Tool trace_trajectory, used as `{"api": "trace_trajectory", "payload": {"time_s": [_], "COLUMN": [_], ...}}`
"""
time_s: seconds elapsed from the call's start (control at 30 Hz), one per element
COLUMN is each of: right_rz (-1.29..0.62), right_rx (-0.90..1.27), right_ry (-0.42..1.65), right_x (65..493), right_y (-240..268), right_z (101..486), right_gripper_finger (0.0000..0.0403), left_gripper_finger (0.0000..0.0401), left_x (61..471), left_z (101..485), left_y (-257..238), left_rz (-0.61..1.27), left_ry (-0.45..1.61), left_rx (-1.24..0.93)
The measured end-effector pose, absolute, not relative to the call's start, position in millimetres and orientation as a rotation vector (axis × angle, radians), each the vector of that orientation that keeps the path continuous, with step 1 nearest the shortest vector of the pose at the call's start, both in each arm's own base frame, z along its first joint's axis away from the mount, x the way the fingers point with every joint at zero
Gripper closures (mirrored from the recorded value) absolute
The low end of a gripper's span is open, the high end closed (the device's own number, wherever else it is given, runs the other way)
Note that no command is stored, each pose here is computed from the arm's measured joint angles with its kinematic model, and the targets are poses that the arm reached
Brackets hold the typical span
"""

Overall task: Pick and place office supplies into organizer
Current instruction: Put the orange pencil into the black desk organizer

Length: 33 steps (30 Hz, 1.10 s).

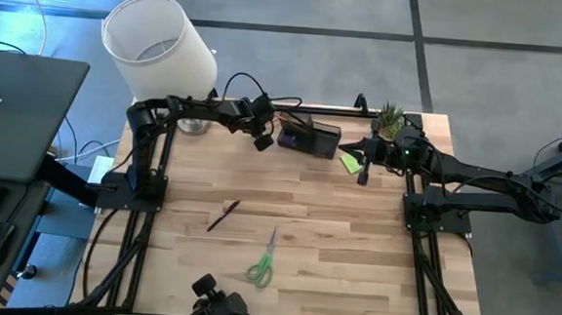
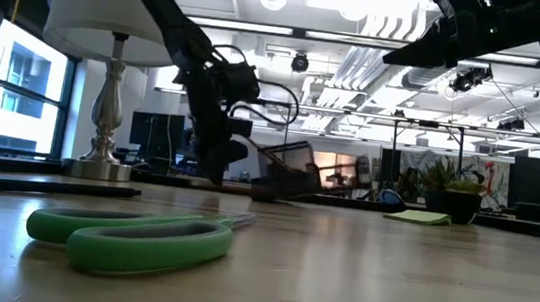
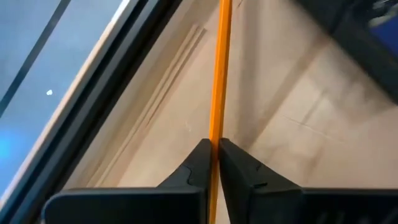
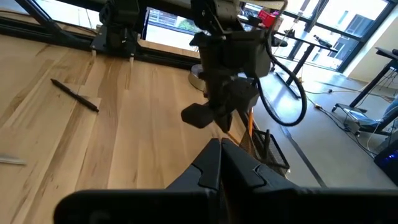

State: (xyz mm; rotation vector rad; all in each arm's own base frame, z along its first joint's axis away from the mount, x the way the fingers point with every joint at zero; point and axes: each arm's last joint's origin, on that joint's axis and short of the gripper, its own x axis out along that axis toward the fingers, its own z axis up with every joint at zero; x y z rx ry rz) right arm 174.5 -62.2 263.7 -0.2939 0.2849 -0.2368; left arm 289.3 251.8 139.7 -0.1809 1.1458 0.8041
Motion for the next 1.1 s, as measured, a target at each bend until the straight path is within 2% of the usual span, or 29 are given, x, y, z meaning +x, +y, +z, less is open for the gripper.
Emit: {"api": "trace_trajectory", "payload": {"time_s": [0.53,0.8,0.93,1.1], "right_rz": [-0.241,-0.241,-0.238,-0.236], "right_rx": [-0.293,-0.288,-0.265,-0.259], "right_ry": [0.293,0.292,0.289,0.307], "right_x": [174,174,174,174], "right_y": [-62,-62,-62,-62], "right_z": [263,263,263,261], "right_gripper_finger": [0.0402,0.0402,0.0402,0.0402], "left_gripper_finger": [0.0400,0.0395,0.0377,0.0319], "left_x": [289,297,296,286], "left_z": [187,200,192,171], "left_y": [202,184,193,207], "left_rz": [0.783,0.735,0.733,0.686], "left_ry": [1.242,1.189,1.183,1.221], "left_rx": [-0.076,-0.068,-0.121,-0.246]}}
